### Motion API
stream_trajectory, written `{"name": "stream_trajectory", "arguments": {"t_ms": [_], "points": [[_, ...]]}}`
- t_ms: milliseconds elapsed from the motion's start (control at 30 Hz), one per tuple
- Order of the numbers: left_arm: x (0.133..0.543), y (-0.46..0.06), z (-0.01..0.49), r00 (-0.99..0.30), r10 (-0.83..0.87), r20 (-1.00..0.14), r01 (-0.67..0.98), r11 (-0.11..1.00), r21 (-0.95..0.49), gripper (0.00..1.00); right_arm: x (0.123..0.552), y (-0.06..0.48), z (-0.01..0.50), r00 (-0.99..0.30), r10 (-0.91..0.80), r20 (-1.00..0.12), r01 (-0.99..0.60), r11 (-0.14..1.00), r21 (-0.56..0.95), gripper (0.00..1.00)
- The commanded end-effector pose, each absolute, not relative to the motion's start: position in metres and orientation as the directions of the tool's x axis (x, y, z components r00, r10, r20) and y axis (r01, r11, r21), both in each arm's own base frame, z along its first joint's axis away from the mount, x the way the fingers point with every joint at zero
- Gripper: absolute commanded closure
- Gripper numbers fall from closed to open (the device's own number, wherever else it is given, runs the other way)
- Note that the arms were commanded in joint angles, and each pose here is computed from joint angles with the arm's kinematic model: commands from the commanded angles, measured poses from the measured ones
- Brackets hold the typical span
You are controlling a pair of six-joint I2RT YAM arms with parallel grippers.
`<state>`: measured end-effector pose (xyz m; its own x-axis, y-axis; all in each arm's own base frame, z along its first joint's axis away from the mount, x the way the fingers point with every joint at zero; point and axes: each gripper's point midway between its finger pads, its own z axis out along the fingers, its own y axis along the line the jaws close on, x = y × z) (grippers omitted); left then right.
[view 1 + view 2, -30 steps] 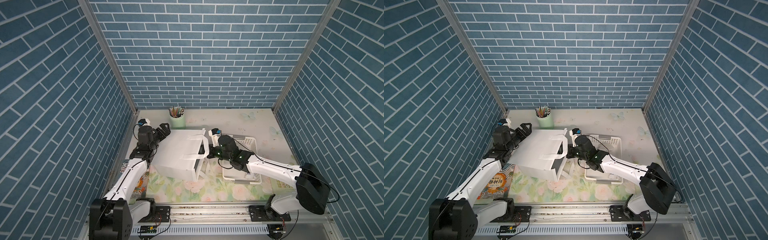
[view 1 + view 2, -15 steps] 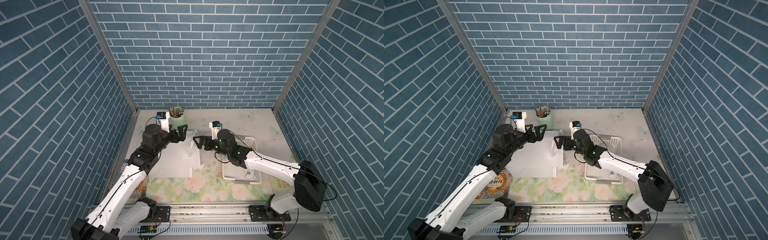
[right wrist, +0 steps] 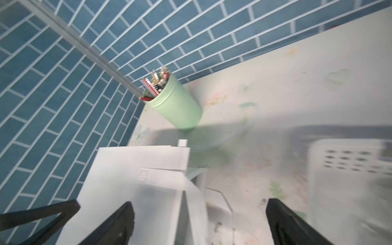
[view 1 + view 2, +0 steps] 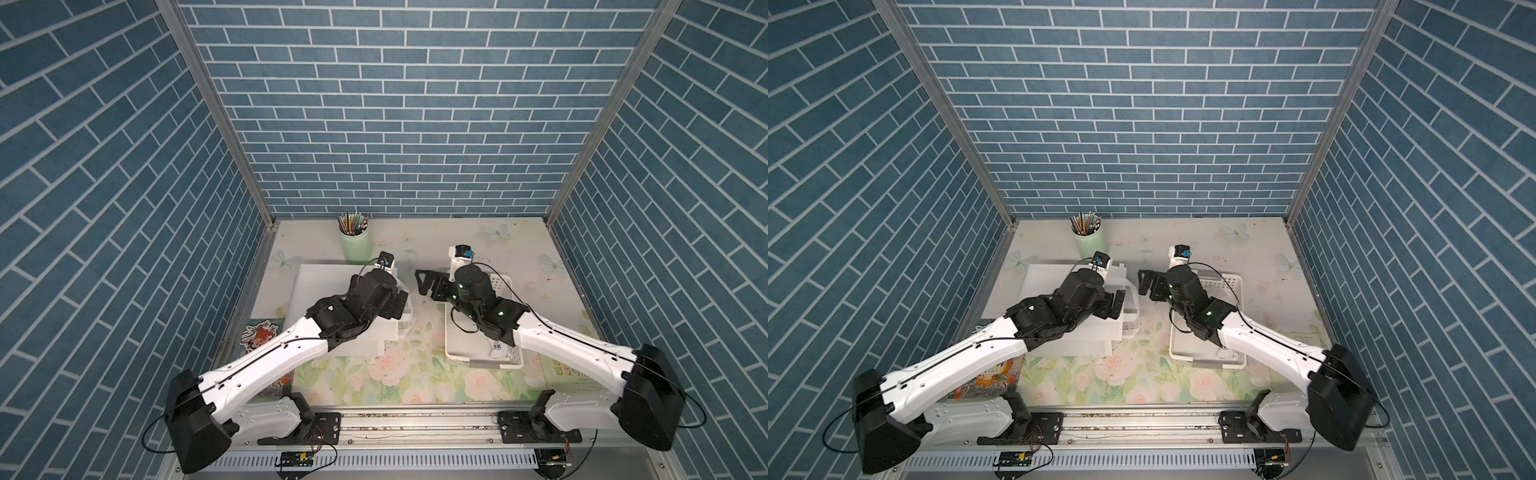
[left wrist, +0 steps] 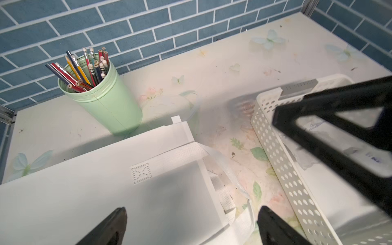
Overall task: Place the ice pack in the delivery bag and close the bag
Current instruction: Pick up the delivery bag from the center of the board.
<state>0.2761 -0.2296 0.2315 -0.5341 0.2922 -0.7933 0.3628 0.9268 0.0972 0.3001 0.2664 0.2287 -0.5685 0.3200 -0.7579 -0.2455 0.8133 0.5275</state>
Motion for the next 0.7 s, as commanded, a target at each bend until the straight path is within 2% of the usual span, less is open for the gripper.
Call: {"name": "stream_trajectory", "arguments": {"t_ms": [0, 167, 300, 533, 667], "points": [[0.278, -0.223, 0.224, -0.546, 0.373, -0.75, 0.253, 0.927, 0.276, 0.0, 0.294, 0.197, 0.229, -0.463, 0.437, -0.771, -0.059, 0.852, 0.519, 0.0], [0.268, -0.249, 0.185, -0.585, 0.551, -0.595, 0.28, 0.826, 0.489, 0.0, 0.268, 0.135, 0.234, -0.35, 0.542, -0.764, 0.06, 0.827, 0.559, 0.0], [0.254, -0.265, 0.163, -0.606, 0.632, -0.483, 0.307, 0.746, 0.591, 0.0, 0.252, 0.108, 0.235, -0.295, 0.589, -0.753, 0.098, 0.802, 0.589, 0.0], [0.246, -0.259, 0.139, -0.635, 0.682, -0.363, 0.257, 0.63, 0.733, 0.0, 0.242, 0.097, 0.223, -0.299, 0.607, -0.736, 0.115, 0.789, 0.604, 0.0], [0.25, -0.246, 0.139, -0.638, 0.696, -0.331, 0.194, 0.56, 0.805, 0.0, 0.242, 0.1, 0.216, -0.314, 0.603, -0.734, 0.111, 0.791, 0.602, 0.0]]}}
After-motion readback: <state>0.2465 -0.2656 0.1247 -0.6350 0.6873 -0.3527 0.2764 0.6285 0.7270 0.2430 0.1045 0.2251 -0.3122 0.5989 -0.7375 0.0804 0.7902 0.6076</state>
